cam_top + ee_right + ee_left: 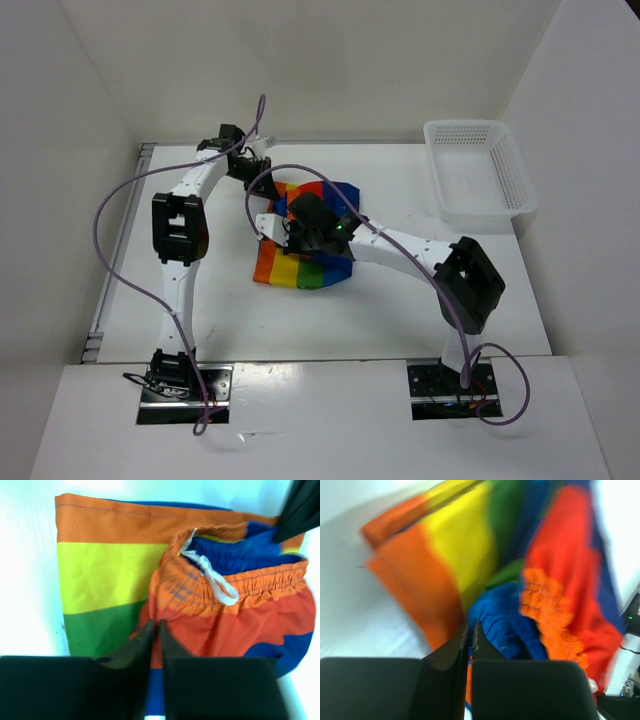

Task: Fold and stack the shorts
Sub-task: Fold the shorts

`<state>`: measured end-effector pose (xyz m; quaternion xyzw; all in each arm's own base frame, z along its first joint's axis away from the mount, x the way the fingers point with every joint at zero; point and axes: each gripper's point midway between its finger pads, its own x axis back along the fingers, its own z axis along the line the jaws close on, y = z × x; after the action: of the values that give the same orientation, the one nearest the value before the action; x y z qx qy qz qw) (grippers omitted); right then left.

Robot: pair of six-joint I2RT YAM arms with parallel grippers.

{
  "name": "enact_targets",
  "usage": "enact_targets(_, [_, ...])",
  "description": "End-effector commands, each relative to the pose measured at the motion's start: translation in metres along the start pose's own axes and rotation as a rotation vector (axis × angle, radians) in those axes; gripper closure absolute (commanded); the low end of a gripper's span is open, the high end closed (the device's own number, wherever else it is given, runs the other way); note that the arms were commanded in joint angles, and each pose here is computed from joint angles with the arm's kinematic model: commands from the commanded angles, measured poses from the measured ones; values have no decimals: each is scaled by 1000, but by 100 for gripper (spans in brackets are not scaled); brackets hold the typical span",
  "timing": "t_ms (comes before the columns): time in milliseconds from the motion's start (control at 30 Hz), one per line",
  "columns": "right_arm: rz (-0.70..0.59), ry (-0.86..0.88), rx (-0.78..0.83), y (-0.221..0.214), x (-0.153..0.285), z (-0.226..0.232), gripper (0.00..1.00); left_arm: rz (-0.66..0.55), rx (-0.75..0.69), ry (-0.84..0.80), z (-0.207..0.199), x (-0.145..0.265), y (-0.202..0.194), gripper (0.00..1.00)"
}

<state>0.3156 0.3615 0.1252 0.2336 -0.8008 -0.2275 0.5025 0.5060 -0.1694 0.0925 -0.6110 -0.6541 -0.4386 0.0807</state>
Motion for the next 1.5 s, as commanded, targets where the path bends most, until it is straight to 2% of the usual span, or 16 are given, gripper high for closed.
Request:
enact_targets(0, [-86, -11, 22, 22, 7, 1, 80, -14, -25, 1, 8, -10, 7, 100])
enact_targets(67, [-104, -46, -35, 32, 11, -8, 56, -7, -18, 1, 11, -13, 5, 100])
enact_targets(133, [-142, -110, -121, 42, 19, -41, 54, -8, -19, 1, 6, -9, 4, 100])
enact_targets(267, [-216, -174, -366, 51, 24, -89, 43, -6, -16, -8, 4, -8, -1, 100])
enact_targets(367, [-221, -273, -498, 35, 9, -133, 43, -1, -10, -33, 1, -10, -4, 87])
enact_targets(400, [-229, -300, -521, 32, 4, -144, 40, -8, -17, -33, -3, -6, -1, 77])
enact_targets(433, [-222, -305, -544, 27, -10, -153, 37, -8, -17, -33, -3, -6, -1, 48])
enact_targets(467, [-222, -322, -581, 20, -13, -165, 35, -24, -34, -32, -8, -1, 6, 29])
enact_targets(600, [-224, -342, -663, 20, -27, -191, 34, -132, -105, -8, -32, 50, 37, 0])
enact_targets(700, [-196, -406, -687, 7, -27, -201, 34, -215, -175, 7, -59, 89, 56, 0])
enact_targets(800, [-138, -474, -720, -18, -25, -204, 34, -217, -174, 30, -76, 107, 42, 0])
enact_targets(1000, [-84, -618, -773, -59, 7, -227, 28, 37, -21, 69, -69, 60, -54, 0])
enact_targets(1300, [-40, -527, -1023, -137, 19, -225, 21, 187, 32, 91, -54, 20, -110, 0])
enact_targets(1400, [-53, -431, -1087, -143, 10, -210, 19, 214, 33, 58, -62, 11, -118, 15])
enact_targets(1433, [-44, -418, -1127, -151, 10, -206, 18, 235, 40, 54, -61, 4, -124, 22])
enact_targets(1467, [-50, -417, -1148, -154, 12, -208, 18, 250, 56, 33, -62, 1, -128, 36])
